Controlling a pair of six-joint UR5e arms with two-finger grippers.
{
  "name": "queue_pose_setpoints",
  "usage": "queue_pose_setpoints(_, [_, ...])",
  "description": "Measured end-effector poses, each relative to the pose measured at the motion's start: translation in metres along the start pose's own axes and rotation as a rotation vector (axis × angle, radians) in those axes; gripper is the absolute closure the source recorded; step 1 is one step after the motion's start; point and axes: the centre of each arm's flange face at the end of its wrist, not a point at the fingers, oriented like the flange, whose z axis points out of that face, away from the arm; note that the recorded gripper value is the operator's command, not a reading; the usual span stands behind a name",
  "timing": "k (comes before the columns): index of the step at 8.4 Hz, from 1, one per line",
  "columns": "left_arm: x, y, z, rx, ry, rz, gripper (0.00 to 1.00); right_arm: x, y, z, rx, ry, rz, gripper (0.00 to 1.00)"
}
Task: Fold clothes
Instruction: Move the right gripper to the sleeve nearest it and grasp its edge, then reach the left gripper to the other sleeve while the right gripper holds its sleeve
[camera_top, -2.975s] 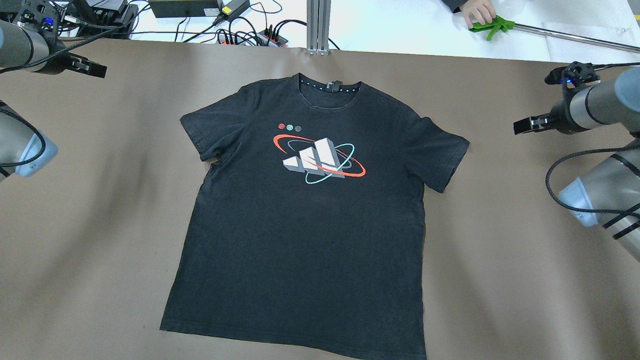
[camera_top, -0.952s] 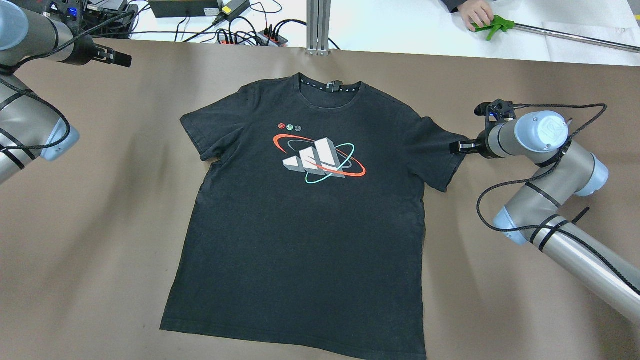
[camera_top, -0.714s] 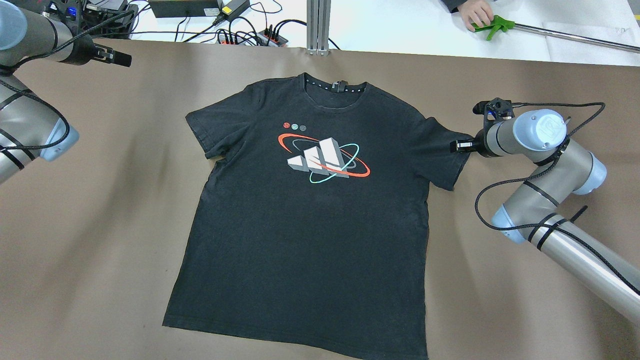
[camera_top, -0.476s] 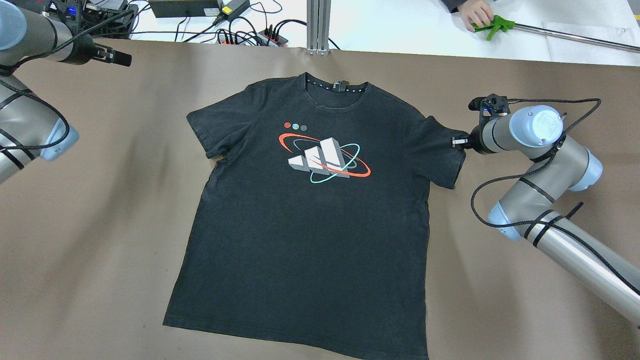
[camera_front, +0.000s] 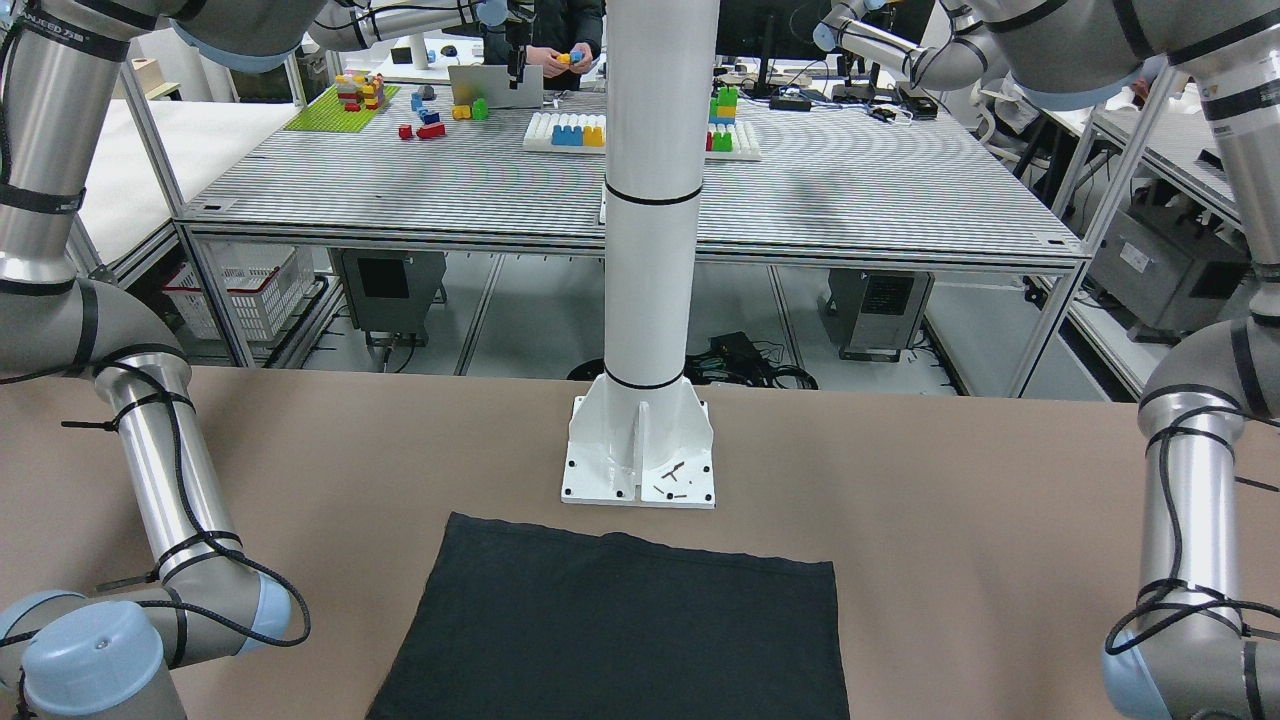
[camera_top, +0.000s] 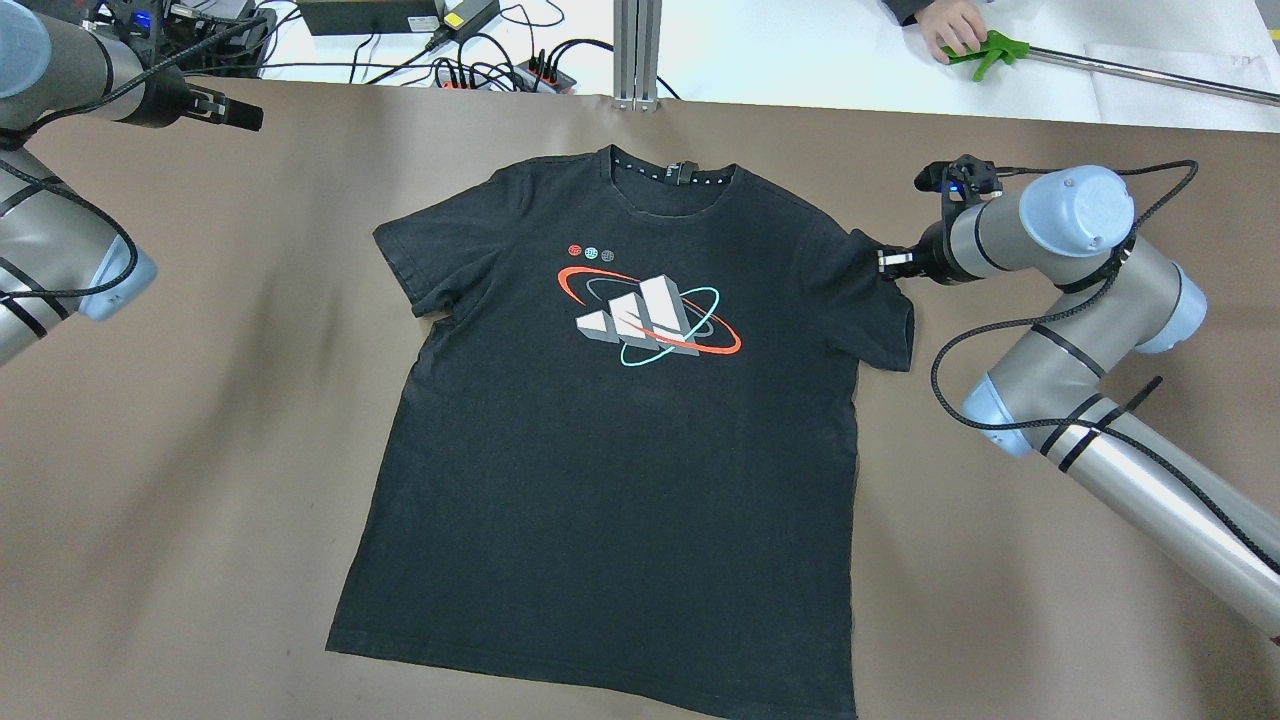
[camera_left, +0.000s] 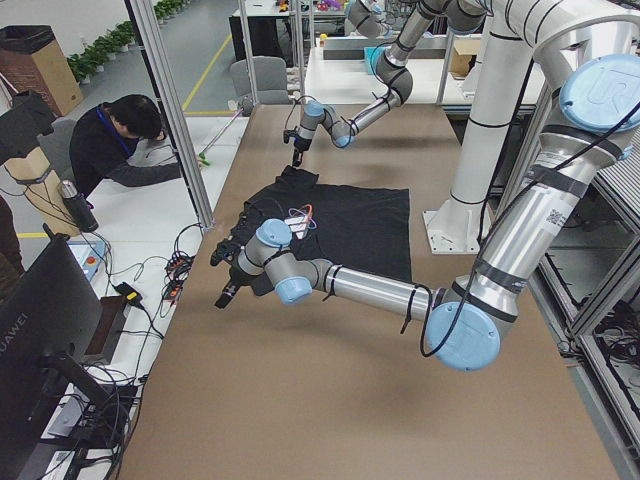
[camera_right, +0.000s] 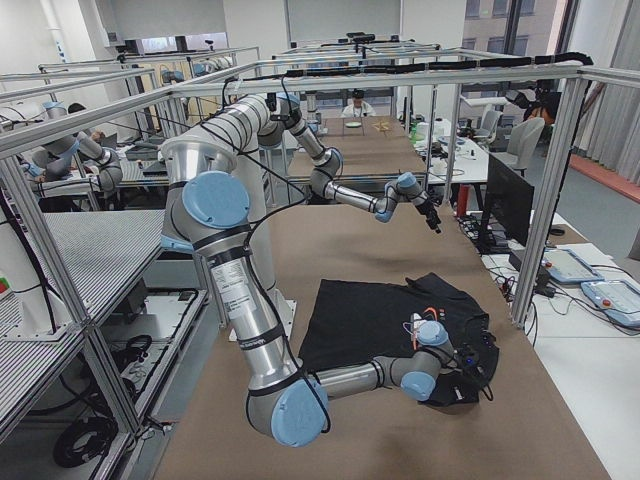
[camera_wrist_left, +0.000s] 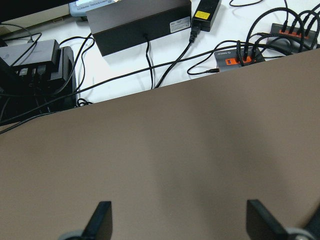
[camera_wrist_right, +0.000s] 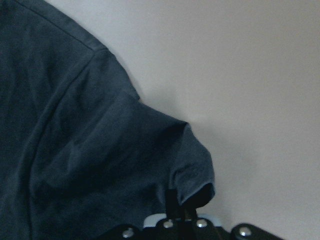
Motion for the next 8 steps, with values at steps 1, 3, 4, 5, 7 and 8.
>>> queue_pose_setpoints(1, [0.000, 0.000, 0.000, 0.000, 0.000, 0.000, 0.06, -0.025, -0.011, -0.020, -0.001, -0.023, -0.005, 1.00])
queue_pose_setpoints(3, [0.000, 0.001, 0.001, -0.002, -0.002, 0.002, 0.06, -0.089, -0.036, -0.043, 0.001, -0.052, 0.026, 1.00])
queue_pose_setpoints(4, [-0.001, 0.002, 0.002, -0.003, -0.003, 0.002, 0.06, -0.121, -0.049, -0.037, 0.011, -0.048, 0.047, 0.99])
queue_pose_setpoints(5, [-0.001, 0.003, 0.003, -0.006, -0.004, 0.002, 0.06, -0.152, -0.055, -0.023, 0.030, -0.030, 0.051, 0.08])
queue_pose_setpoints(7, [-0.001, 0.006, 0.006, -0.013, -0.007, 0.001, 0.06, -0.186, -0.041, 0.006, 0.087, 0.027, 0.033, 0.06])
queue_pose_setpoints(8, [0.000, 0.007, 0.008, -0.016, -0.007, 0.002, 0.06, -0.188, -0.033, 0.014, 0.108, 0.048, 0.026, 0.06])
